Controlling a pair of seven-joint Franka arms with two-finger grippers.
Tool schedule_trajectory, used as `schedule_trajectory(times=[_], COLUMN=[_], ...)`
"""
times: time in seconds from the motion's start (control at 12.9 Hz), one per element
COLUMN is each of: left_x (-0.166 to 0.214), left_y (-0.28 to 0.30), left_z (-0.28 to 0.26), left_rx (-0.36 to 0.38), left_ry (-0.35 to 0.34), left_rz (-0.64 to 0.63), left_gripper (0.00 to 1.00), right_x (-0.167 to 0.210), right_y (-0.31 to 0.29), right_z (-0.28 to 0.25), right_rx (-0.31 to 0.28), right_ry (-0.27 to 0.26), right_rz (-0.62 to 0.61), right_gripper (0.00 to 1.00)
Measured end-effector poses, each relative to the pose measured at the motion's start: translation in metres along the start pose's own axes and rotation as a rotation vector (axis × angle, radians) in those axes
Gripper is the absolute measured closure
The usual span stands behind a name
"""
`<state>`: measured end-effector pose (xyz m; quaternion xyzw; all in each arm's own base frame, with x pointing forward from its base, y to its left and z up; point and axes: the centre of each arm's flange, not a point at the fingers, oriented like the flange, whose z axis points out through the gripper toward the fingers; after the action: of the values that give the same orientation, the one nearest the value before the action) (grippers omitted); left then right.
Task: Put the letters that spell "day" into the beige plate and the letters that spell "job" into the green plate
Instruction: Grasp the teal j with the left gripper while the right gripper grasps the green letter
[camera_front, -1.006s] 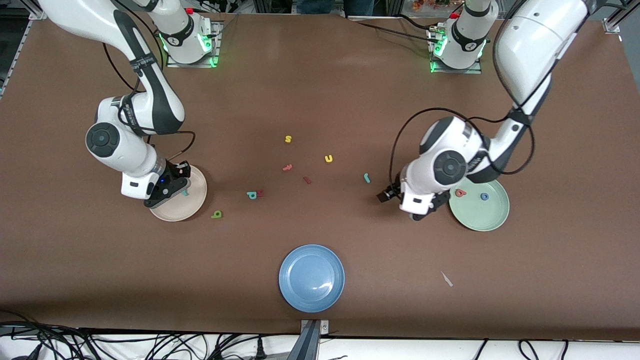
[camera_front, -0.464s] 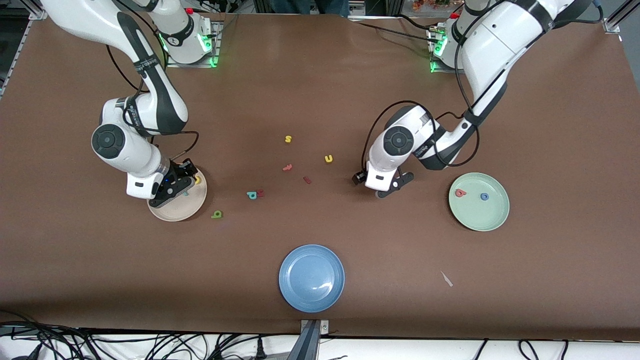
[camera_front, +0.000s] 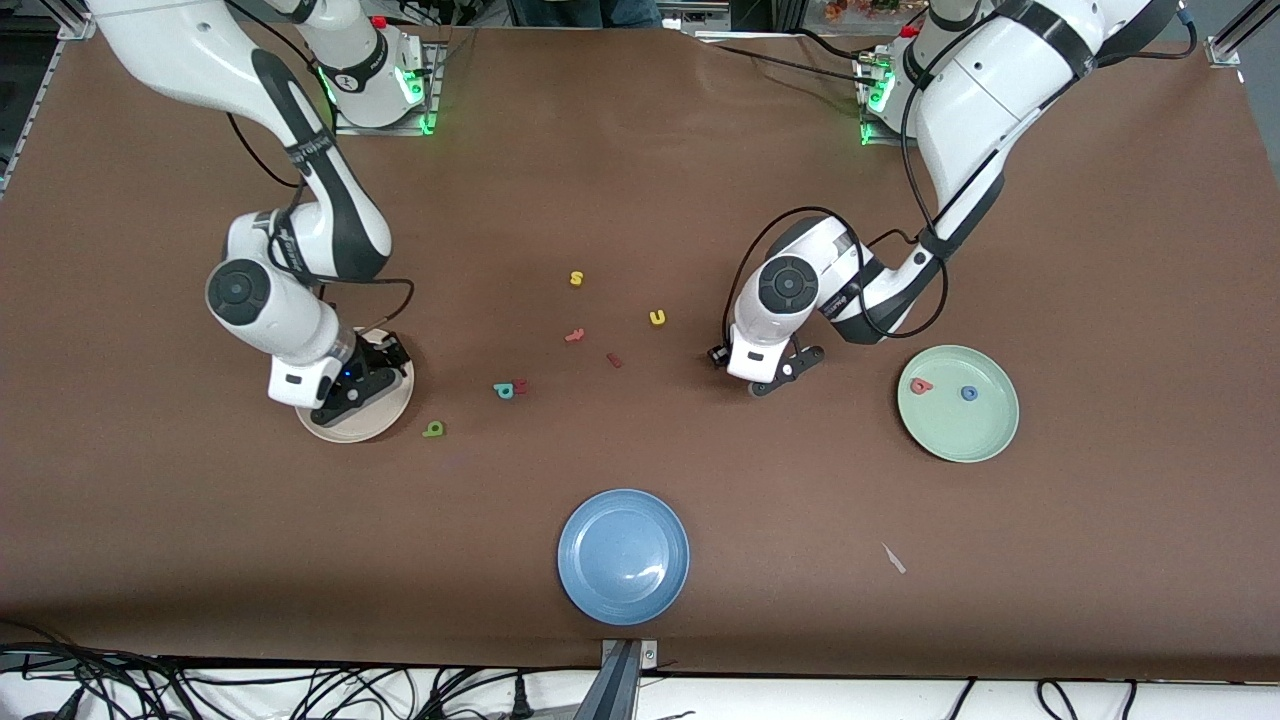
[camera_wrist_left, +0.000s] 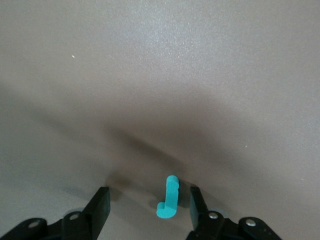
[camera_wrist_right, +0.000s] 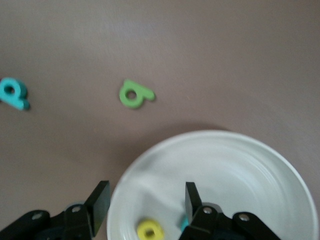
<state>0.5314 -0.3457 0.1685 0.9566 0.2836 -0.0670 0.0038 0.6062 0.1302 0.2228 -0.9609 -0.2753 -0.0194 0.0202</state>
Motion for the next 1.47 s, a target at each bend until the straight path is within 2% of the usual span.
schedule_trajectory(times=[0.08,0.31,0.46,0.54,0.7,0.77,1.08,1.32,1.47], left_x=[0.000,0.001,0.001,0.001,0.001,0.001,0.019,0.072,0.108], left_y=[0.002,0.003,0.005,0.005,0.006,0.006,0.004,-0.020,-0.056], left_z=[-0.002,-0.002,-0.004,-0.004,-0.005,-0.005,-0.020,-0.091,-0.141], left_rx=[-0.008,-0.013,-0.023,-0.024,-0.027,-0.027,-0.037,-0.045,-0.029], left_ry=[0.002,0.003,0.005,0.005,0.006,0.006,0.024,0.078,0.073], left_rz=[0.000,-0.019,-0.021,-0.022,-0.024,-0.025,-0.050,-0.099,-0.093], left_gripper=[0.37,0.44,0.66,0.67,0.87,0.92,0.92,0.92,0.92], right_x=[0.014,0.048,0.056,0.058,0.059,0.059,0.059,0.059,0.058], right_y=[-0.009,-0.030,-0.026,-0.023,-0.020,-0.020,-0.019,-0.018,-0.016], right_z=[0.006,0.014,0.021,0.025,0.034,0.037,0.047,0.052,0.052], right_rx=[0.007,0.014,0.011,0.008,0.005,0.006,0.003,0.000,-0.001], right_ry=[0.014,0.043,0.063,0.075,0.083,0.083,0.098,0.107,0.107], right_rz=[0.012,0.026,0.031,0.035,0.040,0.041,0.042,0.044,0.046], right_gripper=[0.31,0.31,0.32,0.32,0.32,0.32,0.34,0.39,0.45])
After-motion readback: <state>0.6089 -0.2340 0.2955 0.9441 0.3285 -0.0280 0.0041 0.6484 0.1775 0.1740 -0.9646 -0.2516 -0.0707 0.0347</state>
